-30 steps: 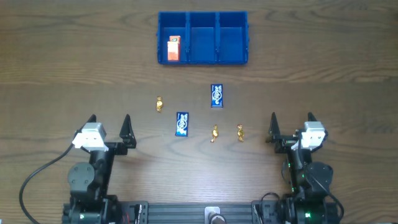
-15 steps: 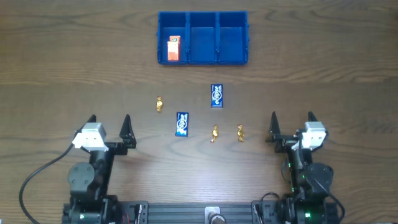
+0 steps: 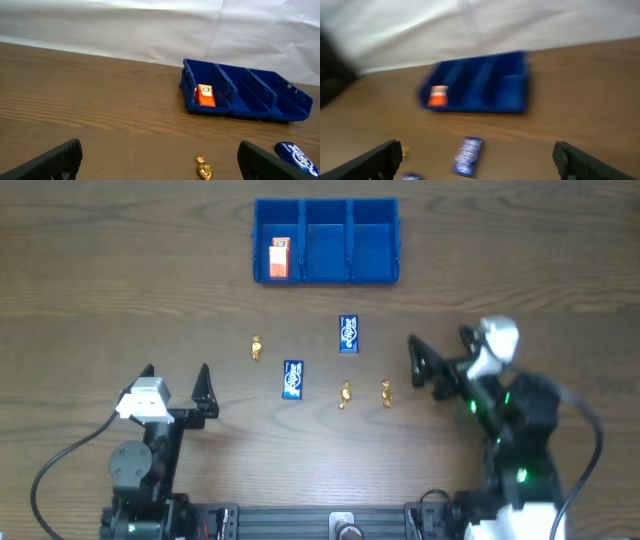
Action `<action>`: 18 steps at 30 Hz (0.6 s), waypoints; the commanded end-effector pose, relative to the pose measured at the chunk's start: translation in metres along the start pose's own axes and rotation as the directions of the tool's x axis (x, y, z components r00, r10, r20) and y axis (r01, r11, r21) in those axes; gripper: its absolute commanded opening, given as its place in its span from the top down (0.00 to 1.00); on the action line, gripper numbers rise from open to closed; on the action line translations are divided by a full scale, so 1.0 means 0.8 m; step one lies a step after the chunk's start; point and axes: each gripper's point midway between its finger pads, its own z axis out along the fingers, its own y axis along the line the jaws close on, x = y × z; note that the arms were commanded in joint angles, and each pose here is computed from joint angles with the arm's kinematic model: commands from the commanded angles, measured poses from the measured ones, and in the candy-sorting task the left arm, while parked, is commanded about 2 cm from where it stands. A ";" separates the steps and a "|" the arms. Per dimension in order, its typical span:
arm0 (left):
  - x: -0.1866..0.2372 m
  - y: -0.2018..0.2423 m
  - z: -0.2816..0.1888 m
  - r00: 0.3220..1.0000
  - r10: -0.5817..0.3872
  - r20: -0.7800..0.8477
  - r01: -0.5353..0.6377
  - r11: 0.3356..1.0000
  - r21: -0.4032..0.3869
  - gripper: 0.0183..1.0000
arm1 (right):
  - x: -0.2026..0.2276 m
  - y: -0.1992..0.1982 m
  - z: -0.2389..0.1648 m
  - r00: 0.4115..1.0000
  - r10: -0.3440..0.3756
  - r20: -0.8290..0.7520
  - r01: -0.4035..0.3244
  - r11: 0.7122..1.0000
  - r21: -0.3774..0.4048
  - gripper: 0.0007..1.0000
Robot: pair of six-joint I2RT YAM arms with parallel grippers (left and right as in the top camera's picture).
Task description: Sort Candies Into Trays
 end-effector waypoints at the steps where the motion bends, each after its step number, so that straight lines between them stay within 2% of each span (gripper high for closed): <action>1: 0.020 0.001 0.001 0.999 0.003 -0.049 -0.003 1.000 0.005 0.00 | -0.018 0.084 0.037 0.975 0.031 -0.221 -0.114 0.920 -0.374 0.00; 3: 0.020 0.001 0.001 0.999 0.003 -0.049 -0.003 1.000 0.005 0.00 | -0.010 0.093 0.061 0.944 0.036 -0.327 -0.161 0.917 -0.364 0.00; 6: 0.020 0.001 0.001 0.999 0.003 -0.049 -0.003 1.000 0.005 0.00 | 0.024 0.101 0.105 0.868 0.047 -0.495 -0.192 0.950 -0.247 0.00; 9: 0.020 0.001 0.001 0.999 0.003 -0.049 -0.003 1.000 0.005 0.00 | 0.065 0.118 0.136 0.783 0.046 -0.620 -0.164 0.977 -0.134 0.00; 13: 0.020 0.001 0.001 0.999 0.003 -0.049 -0.003 1.000 0.005 0.00 | 0.121 0.146 0.160 0.660 0.051 -0.749 -0.096 0.995 -0.018 0.00; 15: 0.020 0.001 0.001 0.999 0.003 -0.049 -0.003 1.000 0.005 0.00 | 0.152 0.157 0.166 0.597 0.074 -0.799 -0.051 0.997 0.054 0.00; 18: 0.020 0.001 0.001 0.999 0.003 -0.049 -0.003 1.000 0.005 0.00 | 0.188 0.164 0.170 0.546 0.116 -0.830 -0.005 0.991 0.135 0.00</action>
